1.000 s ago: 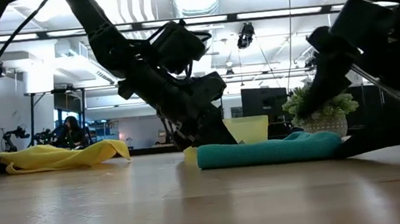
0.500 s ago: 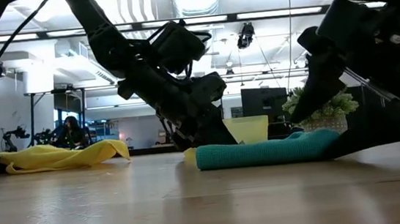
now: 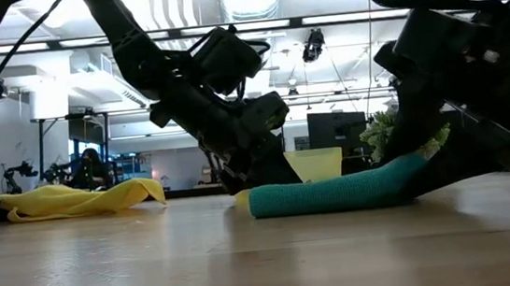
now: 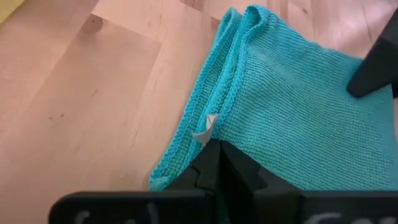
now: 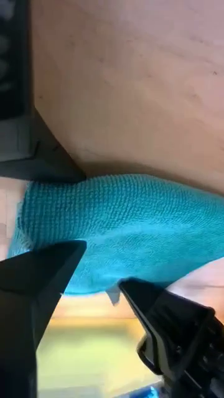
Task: Fold microfiber towels
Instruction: Put the light blue microfiber cloth into the yellow bin
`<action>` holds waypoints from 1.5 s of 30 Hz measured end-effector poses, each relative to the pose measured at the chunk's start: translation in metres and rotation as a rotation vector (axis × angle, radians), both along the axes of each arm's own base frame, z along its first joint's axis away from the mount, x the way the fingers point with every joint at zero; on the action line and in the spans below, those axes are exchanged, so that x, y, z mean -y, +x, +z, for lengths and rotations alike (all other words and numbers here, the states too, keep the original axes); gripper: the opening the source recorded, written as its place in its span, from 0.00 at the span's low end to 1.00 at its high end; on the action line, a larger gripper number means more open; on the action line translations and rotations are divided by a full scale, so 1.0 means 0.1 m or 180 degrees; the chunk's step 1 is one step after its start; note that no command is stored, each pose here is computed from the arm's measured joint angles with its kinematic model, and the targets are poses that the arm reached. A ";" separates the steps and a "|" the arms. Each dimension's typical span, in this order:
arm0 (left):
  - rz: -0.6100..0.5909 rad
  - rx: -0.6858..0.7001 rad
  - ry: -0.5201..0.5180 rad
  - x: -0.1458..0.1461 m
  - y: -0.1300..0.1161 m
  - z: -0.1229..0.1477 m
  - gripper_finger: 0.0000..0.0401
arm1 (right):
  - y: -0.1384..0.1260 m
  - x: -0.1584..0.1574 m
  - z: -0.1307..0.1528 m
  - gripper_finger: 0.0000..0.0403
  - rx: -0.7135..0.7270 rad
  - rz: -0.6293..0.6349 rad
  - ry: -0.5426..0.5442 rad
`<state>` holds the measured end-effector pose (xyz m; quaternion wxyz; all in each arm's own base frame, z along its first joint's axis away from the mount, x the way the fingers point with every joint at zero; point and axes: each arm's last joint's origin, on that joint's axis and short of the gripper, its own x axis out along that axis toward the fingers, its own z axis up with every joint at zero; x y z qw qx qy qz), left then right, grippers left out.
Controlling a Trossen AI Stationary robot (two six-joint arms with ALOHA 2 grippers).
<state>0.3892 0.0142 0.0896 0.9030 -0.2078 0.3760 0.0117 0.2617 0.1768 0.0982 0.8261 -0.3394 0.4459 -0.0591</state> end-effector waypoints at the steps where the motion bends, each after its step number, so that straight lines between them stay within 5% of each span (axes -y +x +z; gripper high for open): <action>1: -0.0001 0.0000 0.0003 0.00 0.00 0.00 0.00 | 0.01 -0.02 0.01 0.36 0.0013 -0.0023 0.0059; 24: 0.0200 -0.0255 -0.0134 -0.01 -0.05 -0.05 0.00 | -0.06 -0.33 0.14 0.10 0.0057 0.0122 0.0331; 32: 0.0192 -0.0256 -0.0142 0.01 -0.05 -0.05 0.00 | 0.10 -0.22 0.47 0.10 0.0706 -0.0807 0.1215; 36: 0.0183 -0.0232 -0.0140 0.02 -0.04 -0.04 0.00 | 0.18 -0.02 0.43 0.10 0.0619 -0.1109 0.1489; 45: 0.0161 -0.0230 -0.0163 0.02 -0.04 -0.04 0.00 | 0.24 -0.04 0.37 0.20 -0.0051 -0.0278 0.1897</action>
